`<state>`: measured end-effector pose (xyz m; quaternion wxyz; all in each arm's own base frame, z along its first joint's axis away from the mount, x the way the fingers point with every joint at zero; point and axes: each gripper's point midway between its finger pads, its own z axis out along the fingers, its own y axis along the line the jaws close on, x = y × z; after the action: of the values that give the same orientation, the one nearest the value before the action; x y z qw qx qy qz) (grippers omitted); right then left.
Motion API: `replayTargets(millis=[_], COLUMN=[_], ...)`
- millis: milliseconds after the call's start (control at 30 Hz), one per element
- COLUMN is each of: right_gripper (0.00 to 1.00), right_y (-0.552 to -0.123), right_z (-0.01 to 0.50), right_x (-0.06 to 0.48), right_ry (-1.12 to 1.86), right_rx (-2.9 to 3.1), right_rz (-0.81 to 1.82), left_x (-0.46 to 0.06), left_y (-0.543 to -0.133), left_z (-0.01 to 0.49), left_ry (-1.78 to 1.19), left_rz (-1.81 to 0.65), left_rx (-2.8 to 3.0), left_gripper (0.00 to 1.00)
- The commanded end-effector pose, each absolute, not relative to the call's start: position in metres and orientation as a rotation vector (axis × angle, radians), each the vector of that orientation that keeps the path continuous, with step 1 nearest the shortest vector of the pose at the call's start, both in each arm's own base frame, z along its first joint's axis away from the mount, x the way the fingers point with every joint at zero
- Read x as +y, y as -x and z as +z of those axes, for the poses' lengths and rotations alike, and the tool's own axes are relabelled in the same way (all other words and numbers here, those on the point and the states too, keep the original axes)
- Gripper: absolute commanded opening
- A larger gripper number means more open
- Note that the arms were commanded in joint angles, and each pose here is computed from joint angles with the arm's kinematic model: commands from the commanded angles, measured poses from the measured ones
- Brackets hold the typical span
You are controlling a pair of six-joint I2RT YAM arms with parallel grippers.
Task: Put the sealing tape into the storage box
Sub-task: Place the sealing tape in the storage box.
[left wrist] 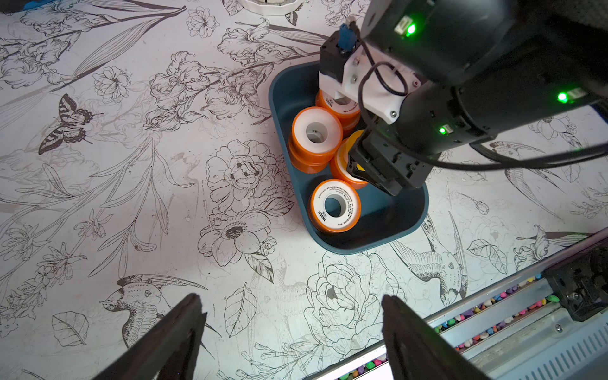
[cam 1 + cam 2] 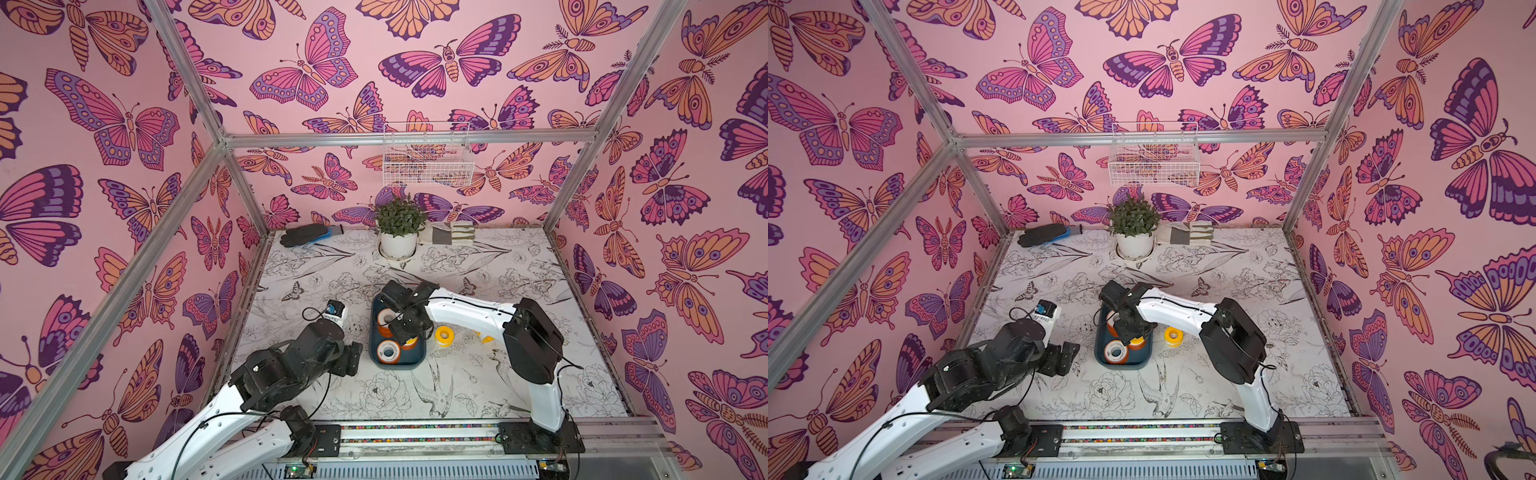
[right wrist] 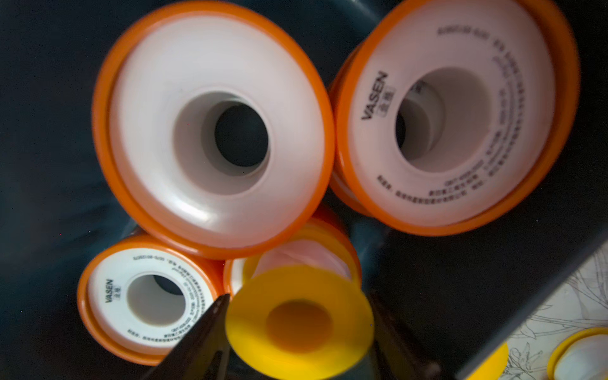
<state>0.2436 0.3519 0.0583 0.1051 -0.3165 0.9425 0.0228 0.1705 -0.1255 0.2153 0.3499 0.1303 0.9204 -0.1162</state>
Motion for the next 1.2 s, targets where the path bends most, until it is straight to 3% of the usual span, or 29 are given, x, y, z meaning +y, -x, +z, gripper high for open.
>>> replayTargets(millis=[0,400,733,933,1167], right_gripper=[0.70,0.73,0.77,0.76,0.76], right_y=[-0.241,-0.239,-0.253,-0.273,-0.297], right_z=[0.058,0.078,0.126,0.164,0.160], right_x=[0.352,0.350,0.329,0.279,0.167], right_ry=[0.935,0.924,0.813,0.584,0.138], right_rx=[2.790,2.751,2.590,2.463,2.352], right_rz=[0.037,0.061,0.054,0.148,0.185], left_x=[-0.120,-0.120,-0.120,-0.121,-0.121], left_y=[-0.168,-0.168,-0.168,-0.169,-0.169], left_z=[0.207,0.207,0.206,0.205,0.204], left_ry=[-0.334,-0.337,-0.336,-0.342,-0.339], left_rz=[-0.264,-0.264,-0.260,-0.256,-0.246], left_rx=[2.411,2.412,2.412,2.420,2.425], left_gripper=[0.89,0.89,0.89,0.89,0.89])
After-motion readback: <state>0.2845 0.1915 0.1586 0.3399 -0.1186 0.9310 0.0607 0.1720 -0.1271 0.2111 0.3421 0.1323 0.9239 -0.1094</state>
